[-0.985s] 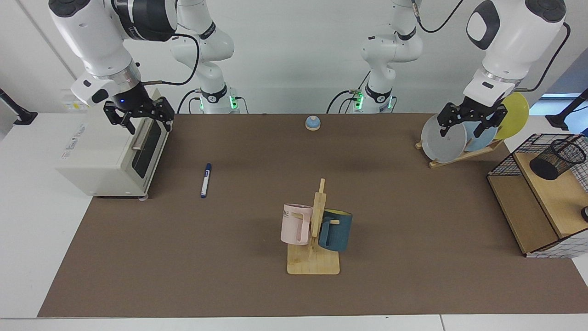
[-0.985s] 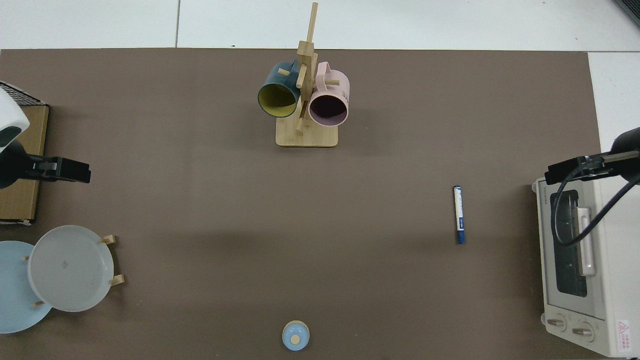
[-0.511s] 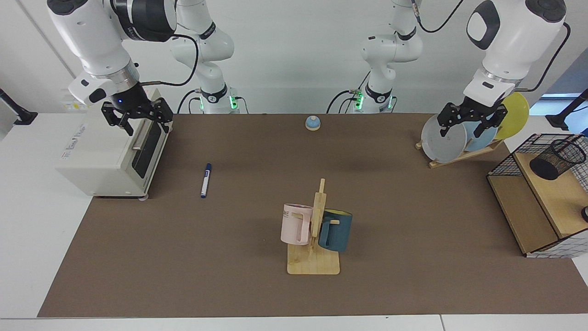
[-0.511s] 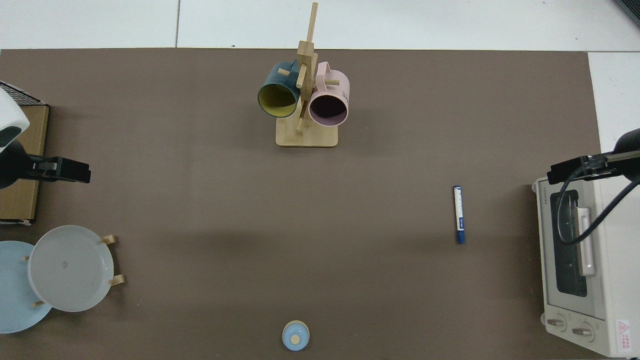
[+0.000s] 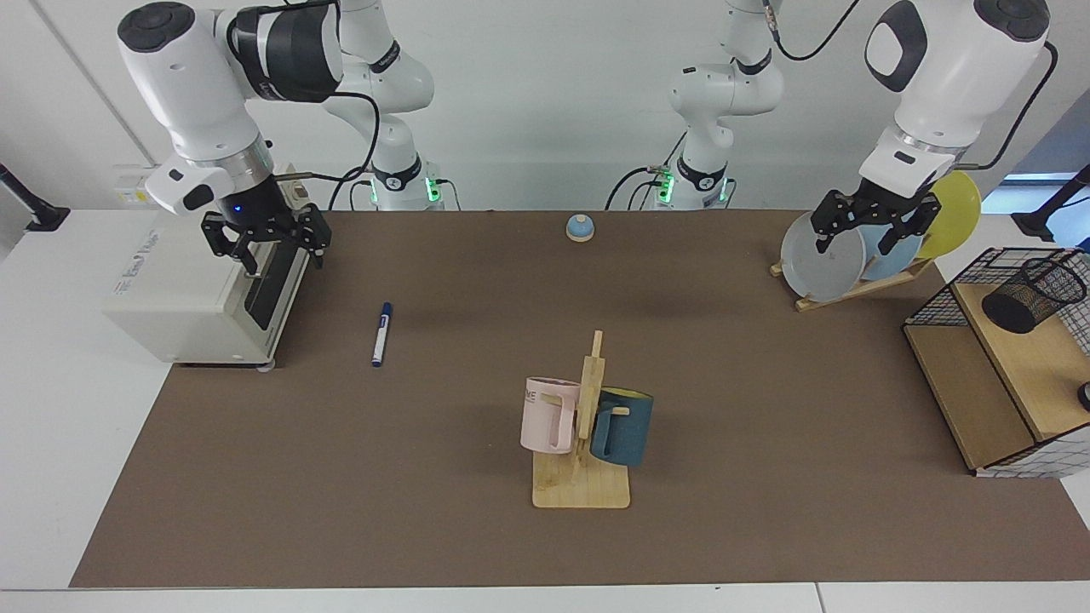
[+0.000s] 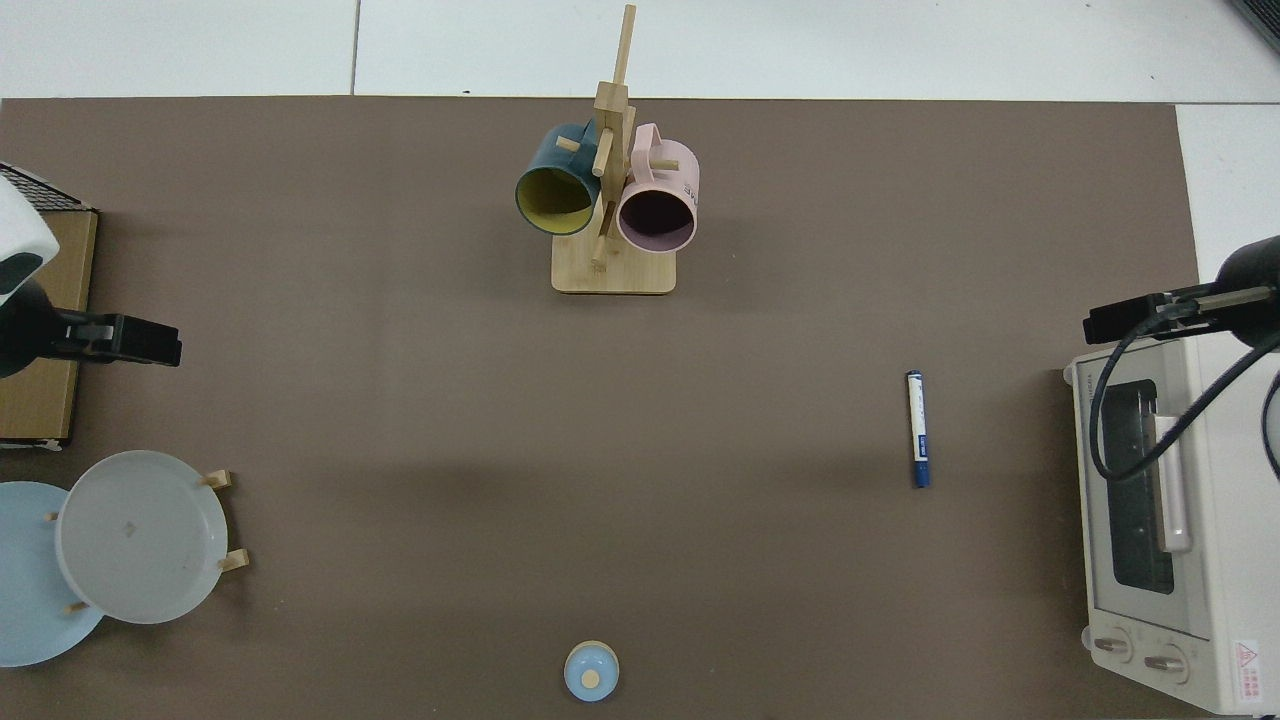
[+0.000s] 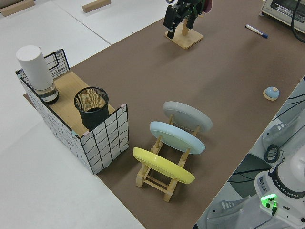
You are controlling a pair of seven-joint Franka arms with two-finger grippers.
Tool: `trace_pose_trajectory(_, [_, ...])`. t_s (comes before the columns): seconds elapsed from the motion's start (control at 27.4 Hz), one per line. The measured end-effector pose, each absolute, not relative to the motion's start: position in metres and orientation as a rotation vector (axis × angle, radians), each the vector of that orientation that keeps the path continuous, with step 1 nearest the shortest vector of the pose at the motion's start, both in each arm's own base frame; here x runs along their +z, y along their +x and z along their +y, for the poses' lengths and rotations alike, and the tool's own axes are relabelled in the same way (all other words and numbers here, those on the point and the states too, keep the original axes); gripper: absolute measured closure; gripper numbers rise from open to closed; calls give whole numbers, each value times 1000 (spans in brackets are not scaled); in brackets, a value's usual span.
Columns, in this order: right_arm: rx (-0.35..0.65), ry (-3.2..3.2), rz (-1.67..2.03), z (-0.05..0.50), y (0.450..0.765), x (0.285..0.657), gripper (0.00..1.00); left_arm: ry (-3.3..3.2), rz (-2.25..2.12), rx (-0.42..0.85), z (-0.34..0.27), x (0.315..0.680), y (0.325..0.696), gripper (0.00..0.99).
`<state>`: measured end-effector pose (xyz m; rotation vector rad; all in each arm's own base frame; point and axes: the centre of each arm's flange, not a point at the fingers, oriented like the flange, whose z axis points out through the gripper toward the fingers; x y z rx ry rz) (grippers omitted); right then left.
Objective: Put markers into pen holder
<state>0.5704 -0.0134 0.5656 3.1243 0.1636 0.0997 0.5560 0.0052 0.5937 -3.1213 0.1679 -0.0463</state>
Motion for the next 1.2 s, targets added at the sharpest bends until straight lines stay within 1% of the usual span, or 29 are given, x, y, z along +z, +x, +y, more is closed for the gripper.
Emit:
trace_pose_trajectory(0.15, [95,3120,178,-7,580,535,0,-3121,168,-46,5,594,556,0])
trace_pose_trajectory(0.36, [25,3112,216,12,594,479,0,-3121,168,-46,5,594,556,0])
trace_pose_trajectory(0.51, [5,3106,229,23,599,440,0,-3121,168,-46,5,594,556,0])
trace_pose_trajectory(0.77, [-52,3105,224,24,587,384,0,-3121,168,-45,5,594,556,0])
trace_pose_trajectory(0.88, [-68,3106,208,23,579,364,0,-3121,168,-45,5,594,556,0])
trace_pose_trajectory(1.09, [-136,3103,145,22,566,328,0,-3121,168,-45,5,594,556,0])
trace_pose_trajectory(1.2, [-127,3102,127,22,564,313,0,-3121,168,-45,5,594,556,0])
